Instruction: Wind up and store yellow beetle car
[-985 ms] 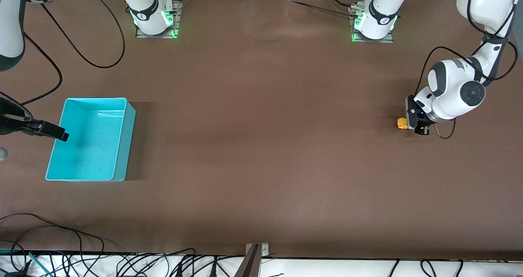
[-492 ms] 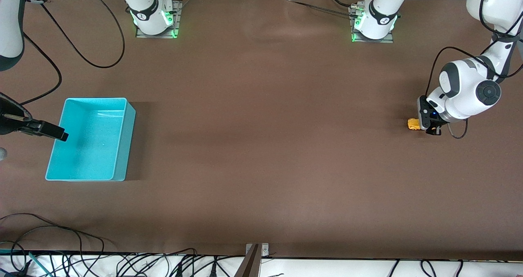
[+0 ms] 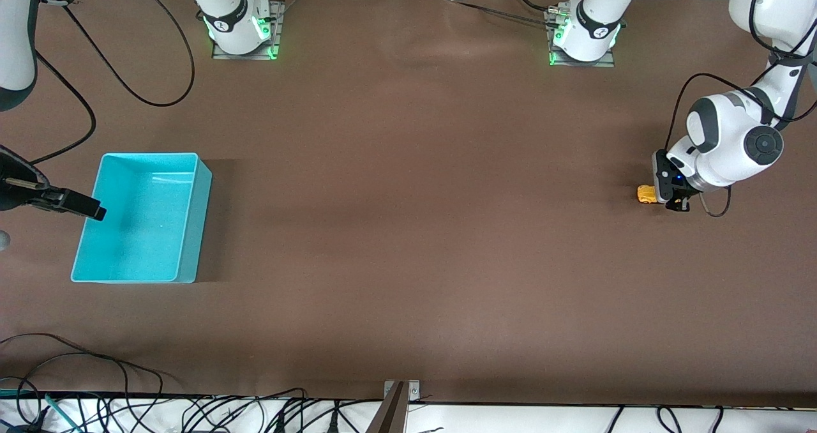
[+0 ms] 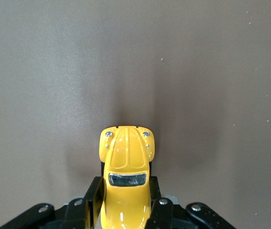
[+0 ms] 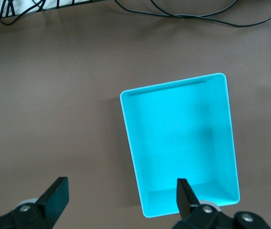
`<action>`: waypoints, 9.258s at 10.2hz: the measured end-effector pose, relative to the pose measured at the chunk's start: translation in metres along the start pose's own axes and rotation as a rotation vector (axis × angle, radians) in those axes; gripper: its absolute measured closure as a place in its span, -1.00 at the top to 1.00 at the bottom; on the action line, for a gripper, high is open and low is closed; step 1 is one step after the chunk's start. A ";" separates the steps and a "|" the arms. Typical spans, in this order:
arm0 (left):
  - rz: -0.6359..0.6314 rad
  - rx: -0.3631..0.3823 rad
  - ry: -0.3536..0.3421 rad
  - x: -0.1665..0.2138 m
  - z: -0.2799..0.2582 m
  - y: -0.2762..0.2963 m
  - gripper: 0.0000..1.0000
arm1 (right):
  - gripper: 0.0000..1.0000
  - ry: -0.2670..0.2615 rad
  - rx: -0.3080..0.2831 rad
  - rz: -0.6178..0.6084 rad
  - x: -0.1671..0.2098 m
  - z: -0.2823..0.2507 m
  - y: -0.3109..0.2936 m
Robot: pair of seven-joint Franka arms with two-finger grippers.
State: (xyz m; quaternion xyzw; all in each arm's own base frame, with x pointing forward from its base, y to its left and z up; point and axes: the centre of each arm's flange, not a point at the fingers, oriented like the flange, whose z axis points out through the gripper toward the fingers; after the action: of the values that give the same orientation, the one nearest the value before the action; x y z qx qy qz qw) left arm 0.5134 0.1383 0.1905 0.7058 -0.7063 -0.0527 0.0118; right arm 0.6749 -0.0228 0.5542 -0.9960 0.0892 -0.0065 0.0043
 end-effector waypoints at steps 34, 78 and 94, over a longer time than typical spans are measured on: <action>-0.086 0.150 -0.011 -0.015 -0.127 -0.003 1.00 | 1.00 -0.106 -0.011 -0.132 -0.007 0.051 -0.033; -1.654 -0.097 0.055 0.135 -0.487 0.050 1.00 | -0.22 0.017 0.004 -1.530 -0.093 0.217 -0.079; -1.665 -0.105 0.049 0.129 -0.483 0.047 1.00 | -0.22 -0.113 -0.042 -0.950 -0.124 0.324 0.171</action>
State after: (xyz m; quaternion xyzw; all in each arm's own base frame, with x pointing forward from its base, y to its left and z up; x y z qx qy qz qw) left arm 0.5104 -0.0187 0.6678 0.9967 0.0502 -0.0616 0.0172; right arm 0.5268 -0.1666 0.2274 -0.9252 -0.3760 0.0484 -0.0146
